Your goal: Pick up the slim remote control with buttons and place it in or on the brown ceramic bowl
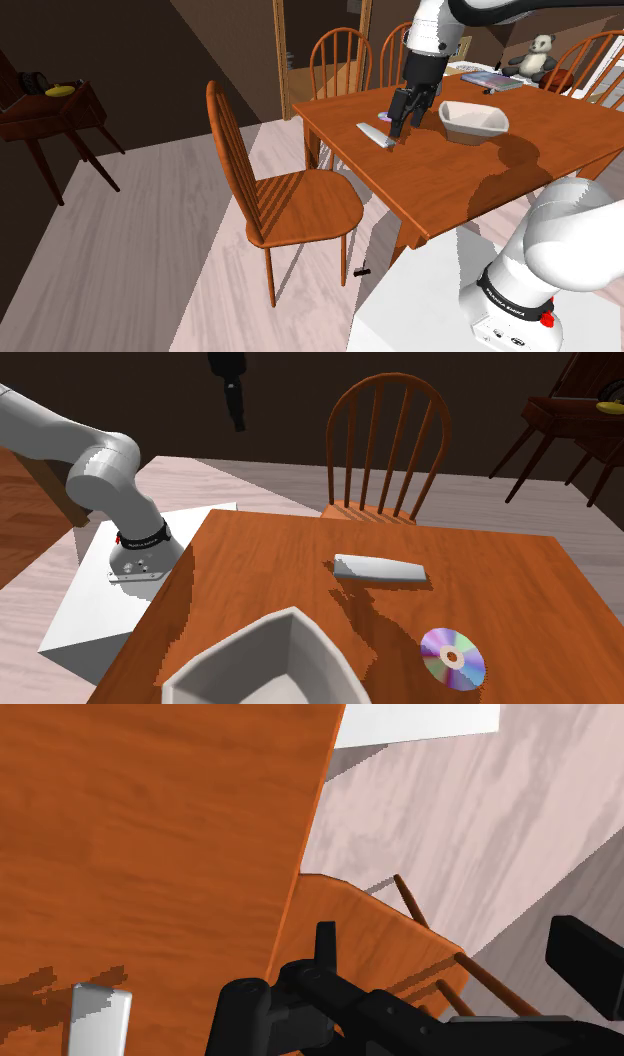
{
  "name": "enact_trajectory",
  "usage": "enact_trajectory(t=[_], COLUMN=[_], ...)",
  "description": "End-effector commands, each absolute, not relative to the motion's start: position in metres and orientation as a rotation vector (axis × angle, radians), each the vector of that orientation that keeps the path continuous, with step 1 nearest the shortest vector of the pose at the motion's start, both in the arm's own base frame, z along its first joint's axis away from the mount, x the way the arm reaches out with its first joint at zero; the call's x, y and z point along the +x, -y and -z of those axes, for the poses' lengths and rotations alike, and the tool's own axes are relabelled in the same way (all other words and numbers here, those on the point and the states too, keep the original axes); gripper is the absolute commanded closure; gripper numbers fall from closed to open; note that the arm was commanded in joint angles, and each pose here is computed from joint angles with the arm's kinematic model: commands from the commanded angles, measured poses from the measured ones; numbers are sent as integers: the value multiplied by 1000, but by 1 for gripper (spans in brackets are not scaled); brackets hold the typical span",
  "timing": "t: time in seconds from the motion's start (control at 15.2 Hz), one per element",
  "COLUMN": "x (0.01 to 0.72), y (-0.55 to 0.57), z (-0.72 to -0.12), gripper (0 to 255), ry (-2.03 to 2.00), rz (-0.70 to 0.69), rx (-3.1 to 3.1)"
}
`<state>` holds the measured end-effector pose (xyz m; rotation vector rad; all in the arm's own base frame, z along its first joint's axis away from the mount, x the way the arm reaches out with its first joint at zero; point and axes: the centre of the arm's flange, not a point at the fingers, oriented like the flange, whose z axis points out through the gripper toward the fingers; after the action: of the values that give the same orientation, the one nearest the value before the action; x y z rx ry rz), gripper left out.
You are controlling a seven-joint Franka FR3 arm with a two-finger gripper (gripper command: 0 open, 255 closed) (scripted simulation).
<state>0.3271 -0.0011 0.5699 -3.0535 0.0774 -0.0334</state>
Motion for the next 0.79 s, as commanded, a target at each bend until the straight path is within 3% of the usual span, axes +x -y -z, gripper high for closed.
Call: enact_trajectory(t=[0.0, 0.73], x=[327, 420], y=[1, 90], z=[-570, -508], gripper=[0, 0], ry=[-77, -227], rz=[33, 19], rx=[-3054, -3074])
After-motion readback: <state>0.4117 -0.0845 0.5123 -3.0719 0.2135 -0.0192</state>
